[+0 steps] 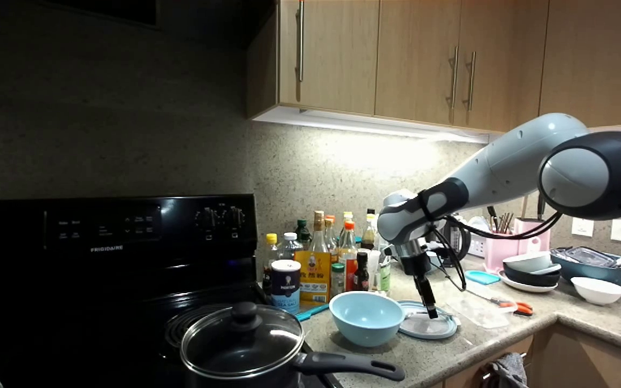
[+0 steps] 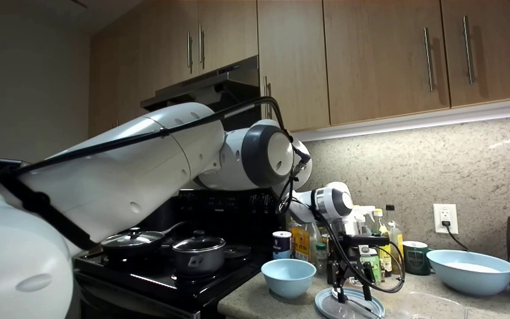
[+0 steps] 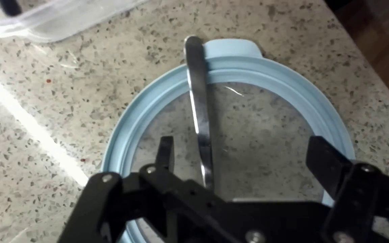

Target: Put the fork inside the container

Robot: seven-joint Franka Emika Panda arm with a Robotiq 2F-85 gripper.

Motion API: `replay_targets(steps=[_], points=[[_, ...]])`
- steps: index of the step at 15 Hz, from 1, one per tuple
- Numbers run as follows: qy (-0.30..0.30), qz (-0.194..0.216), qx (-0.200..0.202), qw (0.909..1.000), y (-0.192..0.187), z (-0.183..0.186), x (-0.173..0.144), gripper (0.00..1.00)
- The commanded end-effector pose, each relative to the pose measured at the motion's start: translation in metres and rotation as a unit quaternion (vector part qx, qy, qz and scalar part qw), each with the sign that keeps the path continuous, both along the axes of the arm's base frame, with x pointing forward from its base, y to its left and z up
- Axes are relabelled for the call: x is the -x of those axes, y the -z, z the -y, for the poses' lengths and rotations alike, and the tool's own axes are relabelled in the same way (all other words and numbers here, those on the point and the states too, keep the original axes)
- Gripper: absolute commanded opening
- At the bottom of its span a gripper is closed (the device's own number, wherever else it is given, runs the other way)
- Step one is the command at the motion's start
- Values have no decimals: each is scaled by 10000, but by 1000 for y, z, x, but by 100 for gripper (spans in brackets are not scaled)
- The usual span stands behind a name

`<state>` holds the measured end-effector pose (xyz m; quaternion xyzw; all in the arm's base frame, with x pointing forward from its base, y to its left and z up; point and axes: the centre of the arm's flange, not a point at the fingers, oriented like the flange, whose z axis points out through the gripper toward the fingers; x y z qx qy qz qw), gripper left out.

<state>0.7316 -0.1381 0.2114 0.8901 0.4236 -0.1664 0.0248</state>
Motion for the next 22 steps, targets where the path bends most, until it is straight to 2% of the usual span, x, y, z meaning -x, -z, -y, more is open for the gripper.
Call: replay_targets(steps=[1,3,4,6,15,18,19,22], points=[[-447,100,-91,9989,11,19,-11,100],[-547,96,-147,9984,14,23,-13,100],[-536,65,-178,9984,13,25,-14,75],[-565,91,-198,9982,12,26,-17,67],[-531,305,-569,9965,2,43,-16,7],[-486,344,-696,9958,1,50,-14,2],[-451,344,-743,9956,1,52,-14,5],[-255,355,-805,9958,-5,53,-8,6]])
